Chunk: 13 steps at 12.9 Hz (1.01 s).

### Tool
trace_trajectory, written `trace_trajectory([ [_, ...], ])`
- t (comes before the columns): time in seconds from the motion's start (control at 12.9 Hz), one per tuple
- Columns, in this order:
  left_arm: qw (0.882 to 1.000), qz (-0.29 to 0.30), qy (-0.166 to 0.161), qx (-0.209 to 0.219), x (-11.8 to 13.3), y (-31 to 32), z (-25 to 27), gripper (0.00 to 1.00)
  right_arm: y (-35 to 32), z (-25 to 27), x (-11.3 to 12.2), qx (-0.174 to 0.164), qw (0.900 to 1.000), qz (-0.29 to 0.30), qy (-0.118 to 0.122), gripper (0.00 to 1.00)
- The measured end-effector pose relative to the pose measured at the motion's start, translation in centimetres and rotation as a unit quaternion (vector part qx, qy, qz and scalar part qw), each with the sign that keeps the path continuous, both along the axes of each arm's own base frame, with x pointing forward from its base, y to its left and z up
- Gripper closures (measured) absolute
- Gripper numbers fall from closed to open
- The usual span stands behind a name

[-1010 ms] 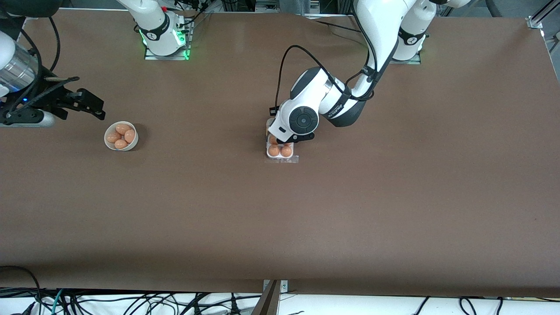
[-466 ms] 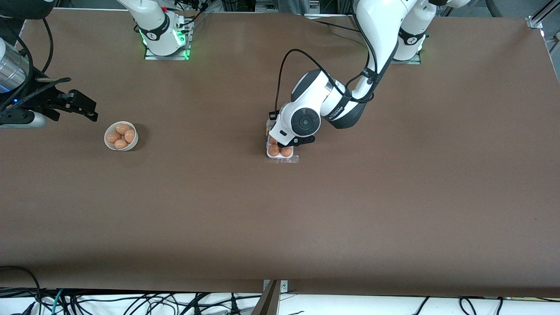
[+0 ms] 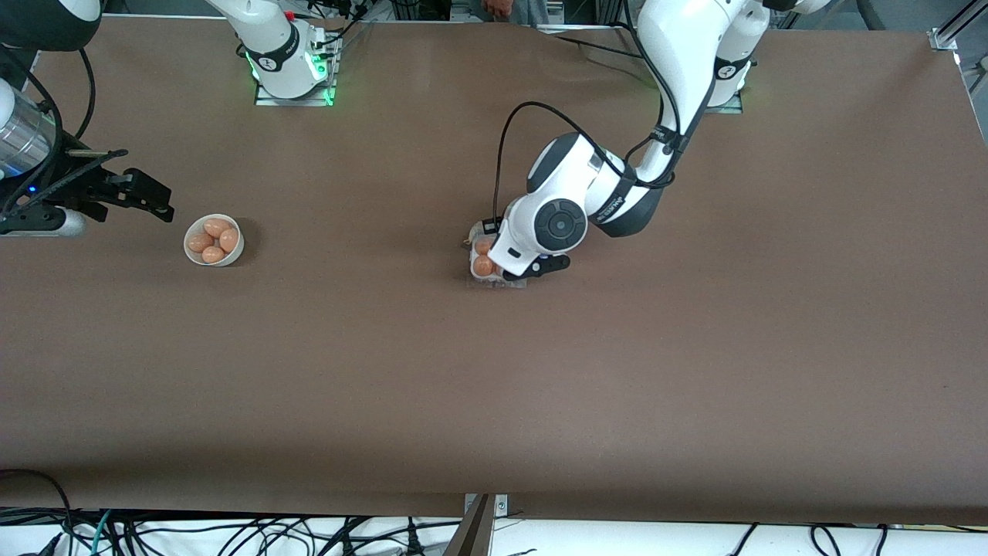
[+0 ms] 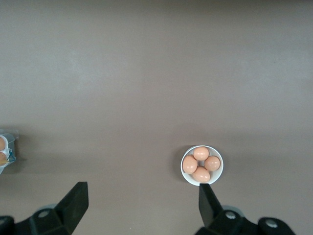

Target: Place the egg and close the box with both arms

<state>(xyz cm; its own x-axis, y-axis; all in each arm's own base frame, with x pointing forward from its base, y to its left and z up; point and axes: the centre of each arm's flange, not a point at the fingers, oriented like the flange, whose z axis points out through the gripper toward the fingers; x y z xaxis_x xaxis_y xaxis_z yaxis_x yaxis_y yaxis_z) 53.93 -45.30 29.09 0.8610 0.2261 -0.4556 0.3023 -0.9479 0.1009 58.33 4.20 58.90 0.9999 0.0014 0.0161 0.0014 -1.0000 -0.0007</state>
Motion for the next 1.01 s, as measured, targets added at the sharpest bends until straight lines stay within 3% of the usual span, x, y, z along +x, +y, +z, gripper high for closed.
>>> trace_trajectory([
  [0.23,1.000,0.011,-0.020,0.009,2.5,2.3,1.6,0.92,0.1,0.0,0.0,0.000,1.000,0.001,0.000,0.00],
  [0.54,0.997,0.007,-0.045,0.059,7.4,10.7,7.5,0.58,0.2,0.1,0.1,0.000,1.000,0.001,-0.006,0.00],
  [0.62,0.997,-0.001,-0.051,0.063,8.5,13.0,9.7,0.58,0.2,0.1,0.1,0.000,1.000,0.001,-0.006,0.00],
  [0.78,0.995,0.001,-0.073,0.070,10.2,16.2,12.8,0.42,0.1,0.1,0.1,0.000,1.000,0.001,-0.006,0.00],
  [0.85,0.994,0.006,-0.085,0.071,11.1,17.6,13.8,0.42,0.1,0.1,0.1,0.000,1.000,0.000,-0.006,0.00],
  [1.01,0.991,0.009,-0.109,0.078,12.5,20.2,15.4,0.28,0.1,0.1,0.1,0.000,1.000,0.000,-0.006,0.00],
])
